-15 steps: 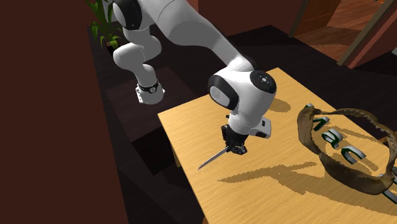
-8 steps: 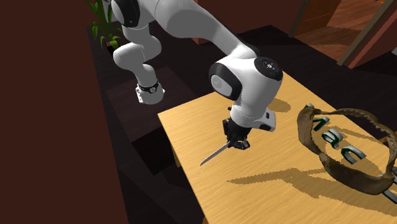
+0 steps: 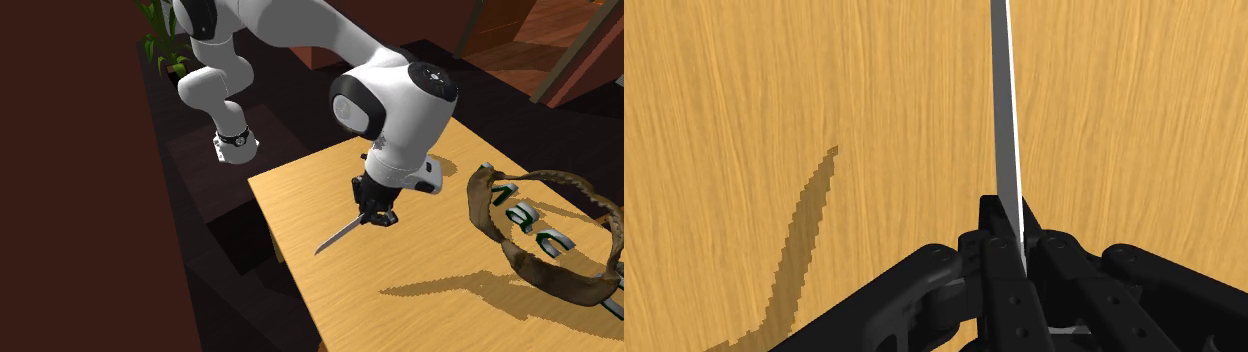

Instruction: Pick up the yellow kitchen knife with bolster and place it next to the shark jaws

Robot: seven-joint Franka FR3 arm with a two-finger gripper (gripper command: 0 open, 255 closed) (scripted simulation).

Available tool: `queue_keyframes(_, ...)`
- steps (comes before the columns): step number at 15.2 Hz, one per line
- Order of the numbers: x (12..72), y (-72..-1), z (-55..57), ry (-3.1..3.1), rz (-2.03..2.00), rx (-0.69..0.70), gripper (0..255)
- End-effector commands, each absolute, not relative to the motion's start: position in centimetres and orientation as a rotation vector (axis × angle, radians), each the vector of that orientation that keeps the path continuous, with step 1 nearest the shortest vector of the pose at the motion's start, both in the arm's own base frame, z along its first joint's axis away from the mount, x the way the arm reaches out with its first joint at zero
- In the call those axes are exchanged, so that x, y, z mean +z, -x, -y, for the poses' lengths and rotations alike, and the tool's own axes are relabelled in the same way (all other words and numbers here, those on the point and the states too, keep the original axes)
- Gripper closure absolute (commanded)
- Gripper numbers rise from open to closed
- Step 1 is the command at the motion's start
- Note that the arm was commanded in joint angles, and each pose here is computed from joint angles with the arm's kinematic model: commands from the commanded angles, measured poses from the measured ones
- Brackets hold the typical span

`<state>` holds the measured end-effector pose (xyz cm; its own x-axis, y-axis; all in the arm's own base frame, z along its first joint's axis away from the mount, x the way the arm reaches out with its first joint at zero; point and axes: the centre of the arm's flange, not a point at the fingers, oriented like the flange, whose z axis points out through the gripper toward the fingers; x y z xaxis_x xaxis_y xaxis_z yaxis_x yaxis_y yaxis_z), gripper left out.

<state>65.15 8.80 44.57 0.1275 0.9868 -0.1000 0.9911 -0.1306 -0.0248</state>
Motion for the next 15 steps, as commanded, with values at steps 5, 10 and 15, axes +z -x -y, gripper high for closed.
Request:
queue_keyframes(5,47.9,-65.2,-8.8,-2.323,-2.039,-0.142,255)
queue_keyframes(10,50.5,-65.2,-8.8,-2.323,-2.039,-0.142,255)
queue_keyframes(15,52.1,-64.8,-10.1,-2.323,-2.039,-0.142,255)
